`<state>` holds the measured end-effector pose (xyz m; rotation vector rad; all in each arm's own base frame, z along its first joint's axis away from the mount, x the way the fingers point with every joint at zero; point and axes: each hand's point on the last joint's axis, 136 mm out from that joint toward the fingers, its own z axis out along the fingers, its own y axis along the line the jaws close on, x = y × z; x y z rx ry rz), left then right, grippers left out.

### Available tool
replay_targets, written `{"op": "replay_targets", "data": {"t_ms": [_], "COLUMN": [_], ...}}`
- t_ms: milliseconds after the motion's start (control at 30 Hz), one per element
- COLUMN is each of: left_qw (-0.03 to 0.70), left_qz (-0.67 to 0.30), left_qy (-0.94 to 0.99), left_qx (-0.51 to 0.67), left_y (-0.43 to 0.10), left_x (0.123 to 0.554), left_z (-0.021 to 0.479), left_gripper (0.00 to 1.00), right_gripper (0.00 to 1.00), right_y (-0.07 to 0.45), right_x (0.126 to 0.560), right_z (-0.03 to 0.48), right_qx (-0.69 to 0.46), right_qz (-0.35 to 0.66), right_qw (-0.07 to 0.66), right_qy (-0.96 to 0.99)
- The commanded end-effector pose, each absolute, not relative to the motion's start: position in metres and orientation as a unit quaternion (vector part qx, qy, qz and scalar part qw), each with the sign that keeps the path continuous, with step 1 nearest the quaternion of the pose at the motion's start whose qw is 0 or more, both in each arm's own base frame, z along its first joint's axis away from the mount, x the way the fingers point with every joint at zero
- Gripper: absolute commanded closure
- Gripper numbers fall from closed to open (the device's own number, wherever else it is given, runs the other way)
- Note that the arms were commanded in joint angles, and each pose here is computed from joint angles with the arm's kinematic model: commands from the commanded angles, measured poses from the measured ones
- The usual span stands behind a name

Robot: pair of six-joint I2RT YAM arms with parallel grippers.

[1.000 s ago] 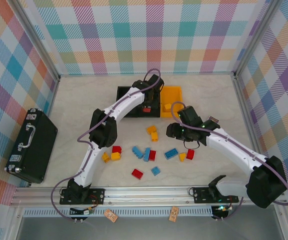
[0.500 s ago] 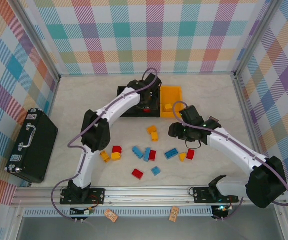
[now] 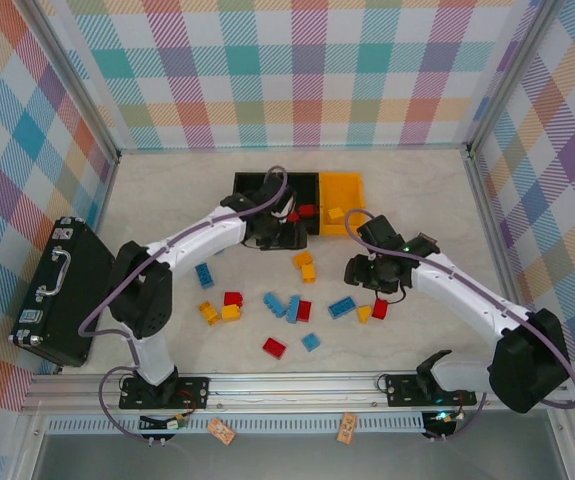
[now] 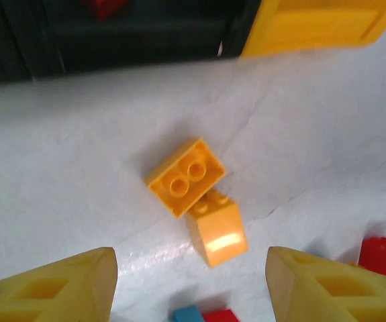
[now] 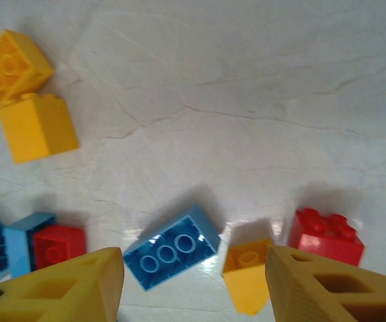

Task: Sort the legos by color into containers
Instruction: Pick up the lego from the bottom-right of the table.

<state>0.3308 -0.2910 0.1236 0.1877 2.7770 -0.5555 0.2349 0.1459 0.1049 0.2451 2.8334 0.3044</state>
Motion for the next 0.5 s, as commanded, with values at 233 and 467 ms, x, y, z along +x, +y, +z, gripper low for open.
{"op": "replay_targets", "data": {"t_ms": [233,467], "left_qw": [0.129,0.109], "left_qz": [-0.255,-0.246], "left_qy": [0.951,0.955], "left_qx": [0.120,0.125], "left_y": [-0.307,-0.306], "left_x": [0.276,0.263], "left_z": [0.126,0.112], "left_gripper": [0.40,0.40], "right_gripper": [0.38,0.39], "right_y": [0.105,0.100], "right_x": [0.212,0.210], "right_z": [0.077,0.055], "right_qx": [0.157,0.177], "right_qz": [0.012,0.001], "right_qw": [0.083,0.064], "right_qy": [0.984,0.982]}}
